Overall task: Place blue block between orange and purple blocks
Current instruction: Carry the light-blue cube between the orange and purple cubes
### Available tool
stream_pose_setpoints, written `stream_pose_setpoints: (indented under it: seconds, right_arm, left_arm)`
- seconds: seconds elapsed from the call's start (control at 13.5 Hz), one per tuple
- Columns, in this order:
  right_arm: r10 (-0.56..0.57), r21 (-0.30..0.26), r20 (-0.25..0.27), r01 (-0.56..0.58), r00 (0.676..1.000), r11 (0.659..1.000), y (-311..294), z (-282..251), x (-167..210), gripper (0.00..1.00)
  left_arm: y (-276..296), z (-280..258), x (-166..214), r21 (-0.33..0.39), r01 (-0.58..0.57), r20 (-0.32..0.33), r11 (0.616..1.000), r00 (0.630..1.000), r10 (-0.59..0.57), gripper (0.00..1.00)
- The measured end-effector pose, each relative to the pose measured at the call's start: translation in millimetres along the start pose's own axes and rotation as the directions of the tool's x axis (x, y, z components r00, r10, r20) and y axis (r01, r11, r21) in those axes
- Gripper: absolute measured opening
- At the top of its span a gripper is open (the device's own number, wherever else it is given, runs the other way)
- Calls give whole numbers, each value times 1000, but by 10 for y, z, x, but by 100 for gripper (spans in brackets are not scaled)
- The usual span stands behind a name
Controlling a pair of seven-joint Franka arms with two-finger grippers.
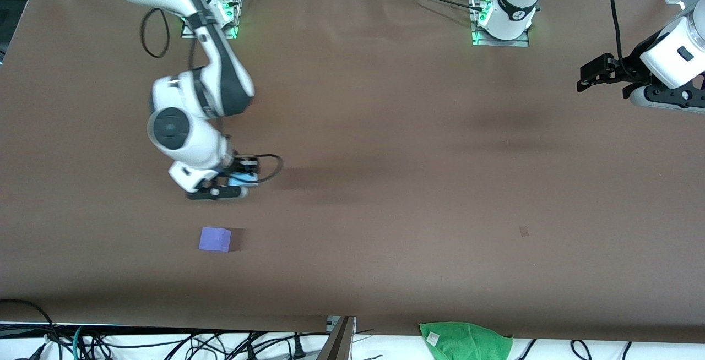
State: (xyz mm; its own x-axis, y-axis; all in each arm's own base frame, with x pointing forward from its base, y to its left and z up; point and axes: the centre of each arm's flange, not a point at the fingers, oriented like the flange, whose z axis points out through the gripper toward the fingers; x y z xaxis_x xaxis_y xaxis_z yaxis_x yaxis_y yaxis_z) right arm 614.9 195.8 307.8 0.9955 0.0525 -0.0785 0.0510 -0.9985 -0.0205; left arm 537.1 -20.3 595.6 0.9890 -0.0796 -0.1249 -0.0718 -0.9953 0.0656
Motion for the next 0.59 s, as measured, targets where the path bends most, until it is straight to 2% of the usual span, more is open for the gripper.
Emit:
stream_pose_setpoints:
  seconds: [0.15,0.37,0.59]
  right_arm:
    - [32,-1,-18,-32,999,999,377,265,-194,59]
    - [52,-7,-56,-53,997,999,545,747,-472,59]
    - [103,23,-45,-102,994,995,575,918,-537,59]
  left_arm:
    - [-1,-5,-4,0,1,-1,1000,1000,-1,100]
    - [112,-21,-20,3,4,-2,1000,1000,-4,100]
    - [134,-31,-33,0,23,-1,1000,1000,-23,100]
